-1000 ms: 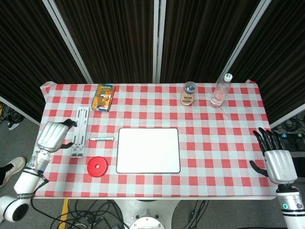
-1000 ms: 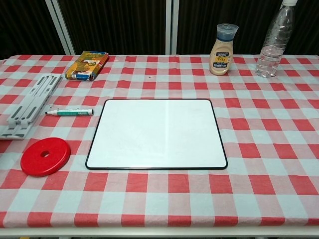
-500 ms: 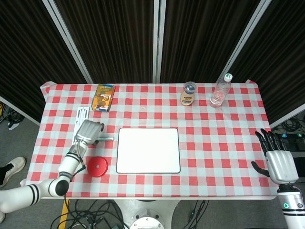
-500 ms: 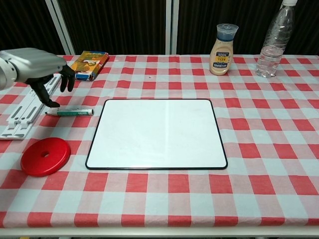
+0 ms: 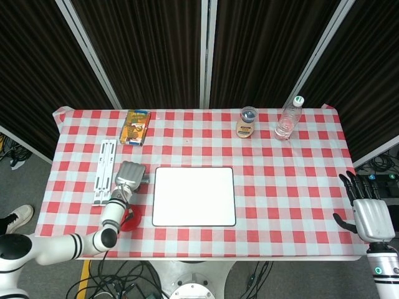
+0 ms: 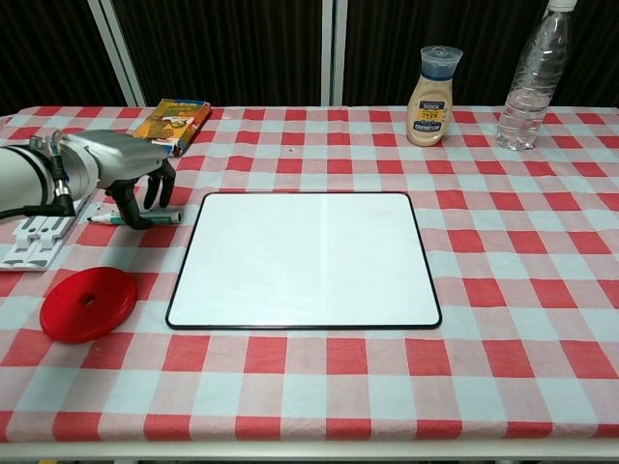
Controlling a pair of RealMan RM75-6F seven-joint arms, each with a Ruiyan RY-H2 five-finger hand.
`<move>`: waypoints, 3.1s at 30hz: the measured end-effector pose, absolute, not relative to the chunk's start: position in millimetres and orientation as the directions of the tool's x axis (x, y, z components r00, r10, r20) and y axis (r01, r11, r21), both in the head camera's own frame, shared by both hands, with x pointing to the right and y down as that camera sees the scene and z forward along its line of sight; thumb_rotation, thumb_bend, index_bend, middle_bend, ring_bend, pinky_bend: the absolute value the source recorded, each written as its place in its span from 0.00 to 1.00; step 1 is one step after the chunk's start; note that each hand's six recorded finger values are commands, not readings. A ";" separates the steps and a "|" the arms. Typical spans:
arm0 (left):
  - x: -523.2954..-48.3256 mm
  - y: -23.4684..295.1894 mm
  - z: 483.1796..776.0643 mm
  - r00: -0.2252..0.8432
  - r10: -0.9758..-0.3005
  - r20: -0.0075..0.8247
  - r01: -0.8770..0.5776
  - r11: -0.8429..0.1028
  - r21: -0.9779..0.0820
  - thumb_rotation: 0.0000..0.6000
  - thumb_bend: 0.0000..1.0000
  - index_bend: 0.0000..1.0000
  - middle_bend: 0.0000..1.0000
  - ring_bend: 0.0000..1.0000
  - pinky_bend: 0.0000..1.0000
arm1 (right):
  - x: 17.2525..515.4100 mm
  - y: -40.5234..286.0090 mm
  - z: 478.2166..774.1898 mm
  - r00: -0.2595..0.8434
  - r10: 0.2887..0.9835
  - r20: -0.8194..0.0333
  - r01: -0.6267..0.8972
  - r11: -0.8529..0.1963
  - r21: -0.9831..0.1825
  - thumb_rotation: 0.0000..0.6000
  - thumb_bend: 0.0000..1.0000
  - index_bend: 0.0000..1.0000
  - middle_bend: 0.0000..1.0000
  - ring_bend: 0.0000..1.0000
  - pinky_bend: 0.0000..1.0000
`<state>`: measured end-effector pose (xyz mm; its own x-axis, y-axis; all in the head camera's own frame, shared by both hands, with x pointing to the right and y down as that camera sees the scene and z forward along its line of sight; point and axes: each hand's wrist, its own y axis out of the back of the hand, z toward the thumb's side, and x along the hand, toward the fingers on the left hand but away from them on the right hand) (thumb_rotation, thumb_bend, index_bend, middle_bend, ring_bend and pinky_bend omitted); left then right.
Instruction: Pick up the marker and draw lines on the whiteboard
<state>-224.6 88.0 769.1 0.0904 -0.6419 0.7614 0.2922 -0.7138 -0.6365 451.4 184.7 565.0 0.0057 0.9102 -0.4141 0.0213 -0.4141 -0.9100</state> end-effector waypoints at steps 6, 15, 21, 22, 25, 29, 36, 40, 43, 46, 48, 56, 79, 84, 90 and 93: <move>-225.4 86.5 771.1 0.076 -0.643 0.762 0.293 -0.716 -0.633 1.00 0.29 0.45 0.47 0.81 0.96 | 452.5 185.4 566.0 0.002 0.909 -0.418 0.023 -0.418 -0.908 1.00 0.13 0.00 0.04 0.00 0.00; -225.9 88.6 775.0 0.070 -0.646 0.760 0.285 -0.717 -0.636 1.00 0.29 0.47 0.50 0.82 0.96 | 452.8 186.4 565.8 -0.002 0.907 -0.421 0.022 -0.420 -0.907 1.00 0.13 0.00 0.04 0.00 0.00; -227.1 91.0 778.8 0.065 -0.644 0.762 0.290 -0.718 -0.632 1.00 0.30 0.48 0.51 0.82 0.96 | 453.1 187.3 565.4 -0.005 0.907 -0.421 0.023 -0.421 -0.907 1.00 0.13 0.00 0.04 0.00 0.00; -227.3 91.3 779.2 0.065 -0.644 0.762 0.291 -0.719 -0.632 1.00 0.31 0.48 0.51 0.82 0.96 | 452.9 187.4 565.6 -0.005 0.907 -0.422 0.023 -0.422 -0.906 1.00 0.13 0.00 0.04 0.00 0.00; -227.5 91.6 779.5 0.066 -0.644 0.762 0.290 -0.719 -0.632 1.00 0.33 0.49 0.52 0.82 0.96 | 452.8 188.1 565.7 -0.005 0.906 -0.424 0.022 -0.423 -0.906 1.00 0.13 0.00 0.04 0.00 0.00; -226.7 91.2 779.1 0.075 -0.648 0.758 0.291 -0.713 -0.638 1.00 0.39 0.53 0.55 0.83 0.96 | 452.7 188.1 565.5 -0.007 0.906 -0.423 0.023 -0.423 -0.906 1.00 0.13 0.00 0.04 0.00 0.00; -224.1 81.8 765.2 0.123 -0.685 0.719 0.265 -0.675 -0.688 1.00 0.45 0.58 0.60 0.84 0.96 | 451.6 188.2 562.5 -0.005 0.910 -0.414 0.024 -0.414 -0.910 1.00 0.13 0.00 0.04 0.00 0.00; -219.7 73.9 748.4 0.175 -0.713 0.679 0.188 -0.652 -0.734 1.00 0.45 0.59 0.60 0.83 0.96 | 451.7 189.9 561.2 -0.006 0.912 -0.411 0.027 -0.410 -0.911 1.00 0.13 0.00 0.04 0.00 0.00; -212.6 69.2 735.4 0.227 -0.730 0.644 0.076 -0.646 -0.759 1.00 0.46 0.59 0.60 0.83 0.96 | 451.8 191.6 560.9 -0.006 0.912 -0.411 0.029 -0.410 -0.911 1.00 0.13 0.00 0.04 0.00 0.00; -200.1 66.0 723.2 0.300 -0.747 0.593 -0.050 -0.633 -0.772 1.00 0.45 0.59 0.60 0.81 0.95 | 451.4 193.5 561.4 -0.002 0.910 -0.414 0.032 -0.413 -0.910 1.00 0.13 0.00 0.04 0.00 0.00; -189.1 65.2 716.4 0.359 -0.754 0.549 -0.137 -0.625 -0.769 1.00 0.45 0.58 0.60 0.80 0.94 | 451.6 194.7 561.3 -0.001 0.910 -0.415 0.035 -0.415 -0.909 1.00 0.13 0.00 0.04 0.00 0.00; -146.8 75.3 718.0 0.547 -0.726 0.417 -0.332 -0.645 -0.688 1.00 0.45 0.58 0.59 0.78 0.93 | 454.6 197.4 559.5 -0.008 0.909 -0.416 0.039 -0.416 -0.909 1.00 0.13 0.00 0.04 0.00 0.00; -113.4 95.5 762.1 0.603 -0.664 0.442 -0.269 -0.691 -0.672 1.00 0.46 0.58 0.60 0.78 0.92 | 460.8 198.1 561.1 -0.013 0.904 -0.428 0.047 -0.427 -0.903 1.00 0.13 0.00 0.04 0.00 0.00; -122.7 97.8 766.9 0.597 -0.654 0.464 -0.218 -0.690 -0.691 1.00 0.46 0.58 0.60 0.78 0.92 | 459.5 197.7 563.8 -0.008 0.901 -0.434 0.049 -0.433 -0.900 1.00 0.13 0.00 0.04 0.00 0.00; -125.6 99.4 771.4 0.586 -0.655 0.477 -0.222 -0.696 -0.683 1.00 0.46 0.58 0.60 0.78 0.92 | 459.1 198.2 564.6 -0.010 0.899 -0.437 0.046 -0.437 -0.898 1.00 0.13 0.00 0.04 0.00 0.00; -121.0 101.1 773.4 0.590 -0.650 0.478 -0.223 -0.701 -0.677 1.00 0.46 0.58 0.60 0.78 0.92 | 460.2 198.9 564.3 -0.015 0.899 -0.438 0.046 -0.437 -0.898 1.00 0.13 0.00 0.04 0.00 0.00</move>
<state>-121.0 101.1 773.4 0.5901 -0.6505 0.4782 -0.2234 -0.7008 -0.6775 460.2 198.9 564.3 -0.0151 0.8988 -0.4381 0.0461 -0.4370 -0.8983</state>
